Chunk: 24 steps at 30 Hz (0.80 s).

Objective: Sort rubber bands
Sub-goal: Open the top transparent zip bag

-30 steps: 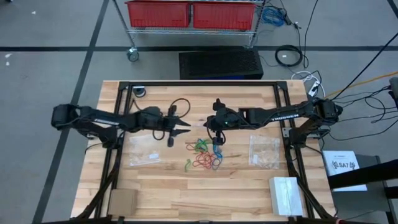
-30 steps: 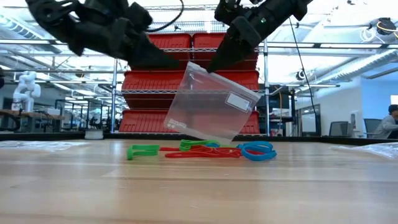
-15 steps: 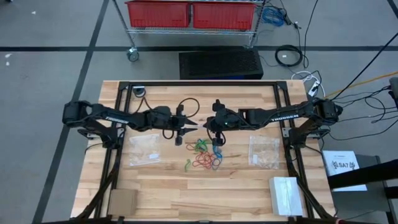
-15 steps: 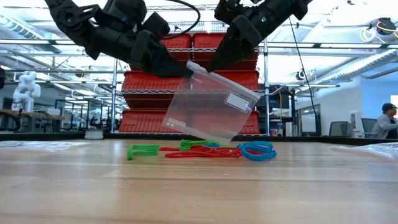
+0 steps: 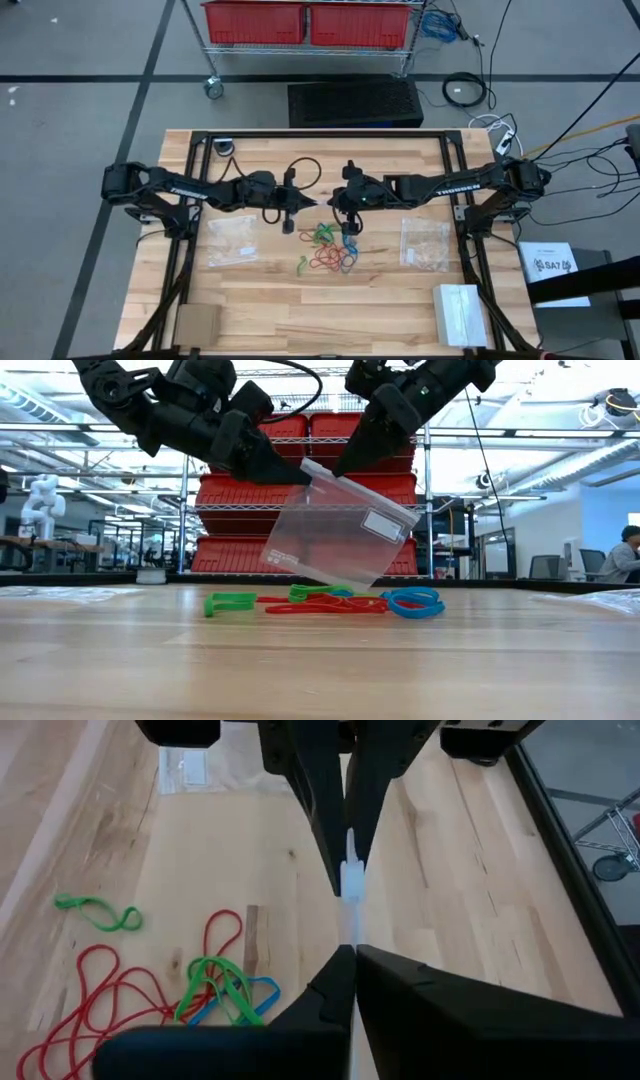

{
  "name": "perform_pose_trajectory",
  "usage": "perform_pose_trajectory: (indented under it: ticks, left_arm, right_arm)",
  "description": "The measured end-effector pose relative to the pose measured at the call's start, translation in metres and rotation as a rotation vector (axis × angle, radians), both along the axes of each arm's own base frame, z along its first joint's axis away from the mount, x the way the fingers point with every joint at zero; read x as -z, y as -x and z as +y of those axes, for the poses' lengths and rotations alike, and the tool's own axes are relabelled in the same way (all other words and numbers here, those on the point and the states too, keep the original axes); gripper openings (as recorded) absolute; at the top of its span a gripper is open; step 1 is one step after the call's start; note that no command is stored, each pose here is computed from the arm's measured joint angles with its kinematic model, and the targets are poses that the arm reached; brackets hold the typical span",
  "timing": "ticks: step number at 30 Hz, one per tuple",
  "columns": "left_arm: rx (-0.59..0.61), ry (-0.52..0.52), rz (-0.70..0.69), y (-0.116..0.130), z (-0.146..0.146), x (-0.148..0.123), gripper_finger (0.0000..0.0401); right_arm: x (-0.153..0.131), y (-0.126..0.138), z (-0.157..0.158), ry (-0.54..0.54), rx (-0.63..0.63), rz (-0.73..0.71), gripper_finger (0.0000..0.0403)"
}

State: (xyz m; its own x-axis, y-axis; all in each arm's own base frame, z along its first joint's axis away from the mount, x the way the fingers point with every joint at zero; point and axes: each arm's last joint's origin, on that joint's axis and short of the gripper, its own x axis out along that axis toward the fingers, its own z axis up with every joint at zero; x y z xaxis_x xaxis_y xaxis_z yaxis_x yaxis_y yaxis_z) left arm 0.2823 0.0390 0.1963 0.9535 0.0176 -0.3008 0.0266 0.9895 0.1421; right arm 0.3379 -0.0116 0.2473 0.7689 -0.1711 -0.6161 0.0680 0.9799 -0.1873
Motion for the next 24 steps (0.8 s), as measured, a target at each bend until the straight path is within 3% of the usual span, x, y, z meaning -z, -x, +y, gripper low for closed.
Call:
perform_pose_trajectory:
  ticks: [12,24]
  left_arm:
    - [0.016,-0.004,0.002,0.000,-0.004,0.000,0.0002]
    - [0.005,-0.003,0.003,0.000,-0.004,0.000,0.0001]
  right_arm:
    - [-0.007,-0.007,0.000,-0.019,0.016,-0.115,0.0098]
    - [0.008,-0.015,-0.001,-0.043,0.029,-0.077,0.0106]
